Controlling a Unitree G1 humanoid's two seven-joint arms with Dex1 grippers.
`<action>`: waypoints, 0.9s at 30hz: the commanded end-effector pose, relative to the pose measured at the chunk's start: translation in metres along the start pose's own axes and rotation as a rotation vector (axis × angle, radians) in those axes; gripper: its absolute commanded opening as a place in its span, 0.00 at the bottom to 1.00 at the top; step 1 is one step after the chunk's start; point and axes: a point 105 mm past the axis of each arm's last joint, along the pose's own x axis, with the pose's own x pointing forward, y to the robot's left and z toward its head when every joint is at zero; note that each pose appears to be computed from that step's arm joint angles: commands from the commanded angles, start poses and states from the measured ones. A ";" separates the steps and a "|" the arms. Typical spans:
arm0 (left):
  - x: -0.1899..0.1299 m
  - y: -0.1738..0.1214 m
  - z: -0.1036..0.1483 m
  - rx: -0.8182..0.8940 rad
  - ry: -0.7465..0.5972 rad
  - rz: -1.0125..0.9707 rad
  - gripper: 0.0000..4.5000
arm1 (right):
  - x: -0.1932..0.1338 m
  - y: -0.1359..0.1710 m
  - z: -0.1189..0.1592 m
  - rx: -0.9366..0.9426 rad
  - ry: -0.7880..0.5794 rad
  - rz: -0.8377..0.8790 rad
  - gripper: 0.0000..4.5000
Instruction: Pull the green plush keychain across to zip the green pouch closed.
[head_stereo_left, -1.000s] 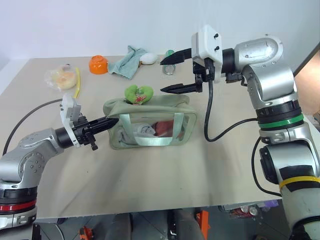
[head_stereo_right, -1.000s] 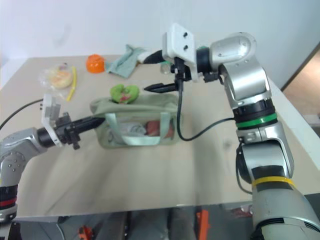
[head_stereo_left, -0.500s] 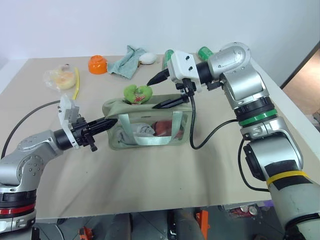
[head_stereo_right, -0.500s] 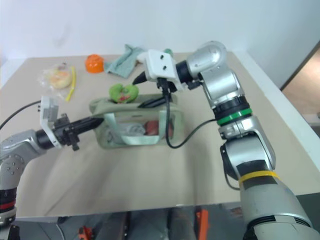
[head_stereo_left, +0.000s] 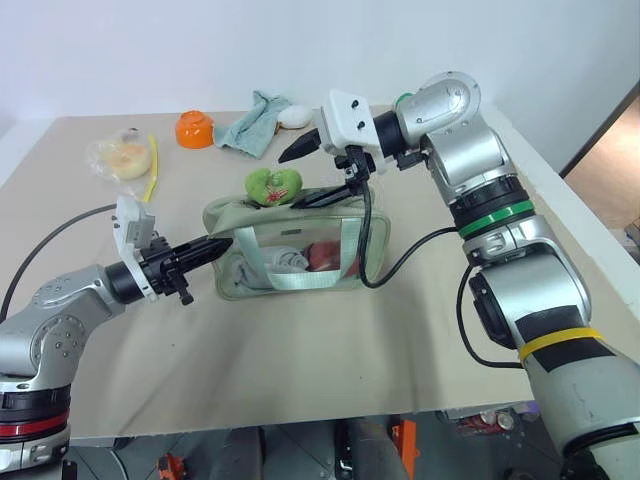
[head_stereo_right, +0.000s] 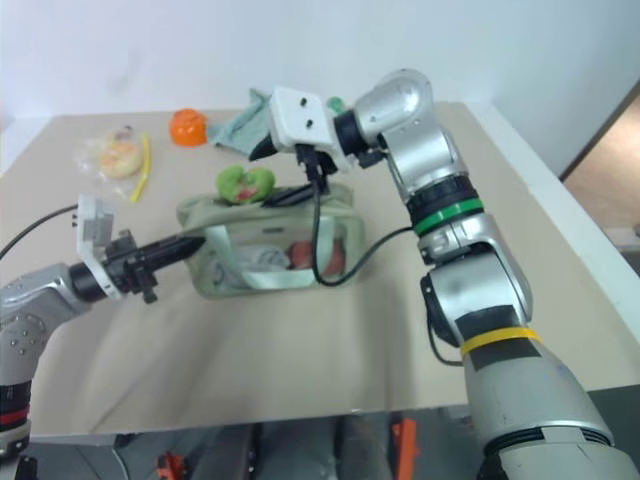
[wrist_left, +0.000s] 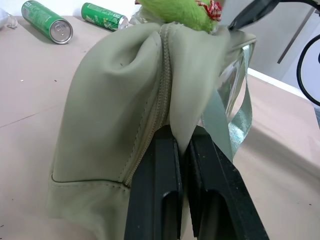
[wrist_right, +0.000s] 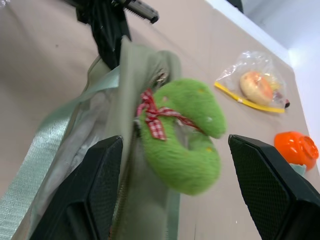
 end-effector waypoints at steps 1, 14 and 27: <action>-0.002 -0.003 0.002 0.010 -0.009 -0.005 0.00 | -0.020 -0.009 0.026 -0.030 -0.072 -0.010 0.78; -0.001 -0.004 0.003 0.005 -0.024 -0.004 0.00 | -0.010 -0.005 0.011 -0.038 -0.017 -0.003 0.78; -0.005 -0.005 0.003 0.003 -0.030 0.022 0.00 | 0.005 -0.005 0.003 -0.054 -0.003 -0.002 0.78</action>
